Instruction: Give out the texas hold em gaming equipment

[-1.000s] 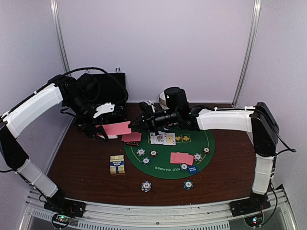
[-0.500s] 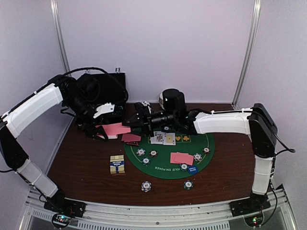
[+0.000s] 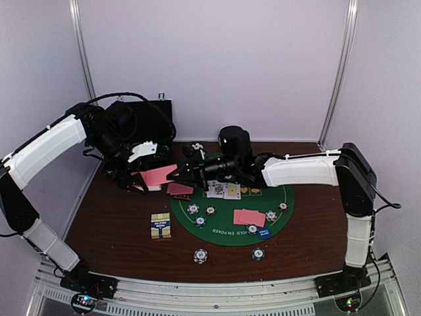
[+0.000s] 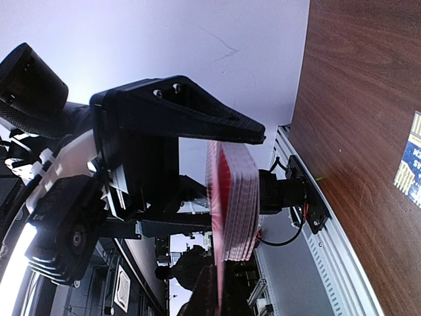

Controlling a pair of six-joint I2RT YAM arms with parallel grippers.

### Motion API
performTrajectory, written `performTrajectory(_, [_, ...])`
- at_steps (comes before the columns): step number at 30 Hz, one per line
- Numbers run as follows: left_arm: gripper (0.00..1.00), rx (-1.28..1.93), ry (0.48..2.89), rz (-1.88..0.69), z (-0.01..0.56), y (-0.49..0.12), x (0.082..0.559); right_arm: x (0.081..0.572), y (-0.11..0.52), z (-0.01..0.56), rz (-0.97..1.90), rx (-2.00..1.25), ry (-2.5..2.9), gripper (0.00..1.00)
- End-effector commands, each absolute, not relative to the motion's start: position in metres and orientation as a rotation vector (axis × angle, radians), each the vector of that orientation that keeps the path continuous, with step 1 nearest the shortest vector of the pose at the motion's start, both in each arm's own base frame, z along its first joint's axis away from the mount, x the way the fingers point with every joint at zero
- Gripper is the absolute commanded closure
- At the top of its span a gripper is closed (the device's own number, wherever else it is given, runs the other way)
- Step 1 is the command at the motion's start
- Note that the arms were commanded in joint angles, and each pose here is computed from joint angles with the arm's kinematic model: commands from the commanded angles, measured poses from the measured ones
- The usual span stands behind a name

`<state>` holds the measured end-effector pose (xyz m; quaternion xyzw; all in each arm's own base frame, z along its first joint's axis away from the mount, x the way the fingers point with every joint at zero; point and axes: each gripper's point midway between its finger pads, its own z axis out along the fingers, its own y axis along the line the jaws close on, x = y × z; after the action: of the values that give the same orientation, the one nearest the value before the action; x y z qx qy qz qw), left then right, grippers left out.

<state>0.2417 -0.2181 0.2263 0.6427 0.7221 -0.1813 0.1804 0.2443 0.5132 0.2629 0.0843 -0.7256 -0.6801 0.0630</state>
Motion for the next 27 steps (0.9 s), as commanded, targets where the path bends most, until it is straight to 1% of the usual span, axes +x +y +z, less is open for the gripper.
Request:
performTrajectory(1, [0.82,1.804,1.996,-0.515,0.239,-0.219,0.240,0.257,0.505,0.273,-2.098,0.256,-2.222,1.00])
performTrajectory(7, [0.82,1.807,1.995,-0.514,0.240,-0.218,0.240,0.267,0.485,0.265,-2.023,0.253,-2.339,1.00])
performTrajectory(15, [0.82,1.813,2.001,-0.506,0.238,-0.217,0.239,0.275,0.459,0.271,-1.995,0.273,-2.415,1.00])
performTrajectory(18, [0.82,1.815,2.001,-0.500,0.237,-0.216,0.239,0.283,0.438,0.266,-1.898,0.348,-2.574,1.00])
performTrajectory(20, [0.83,1.815,2.003,-0.498,0.237,-0.216,0.239,0.289,0.412,0.248,-1.643,0.484,-2.825,1.00])
performTrajectory(24, [0.83,1.817,2.008,-0.499,0.234,-0.214,0.237,0.314,0.346,0.218,-0.890,0.877,-3.263,1.00])
performTrajectory(27, [0.83,1.819,2.013,-0.496,0.232,-0.213,0.237,0.342,0.303,0.212,-0.383,1.039,-3.474,1.00])
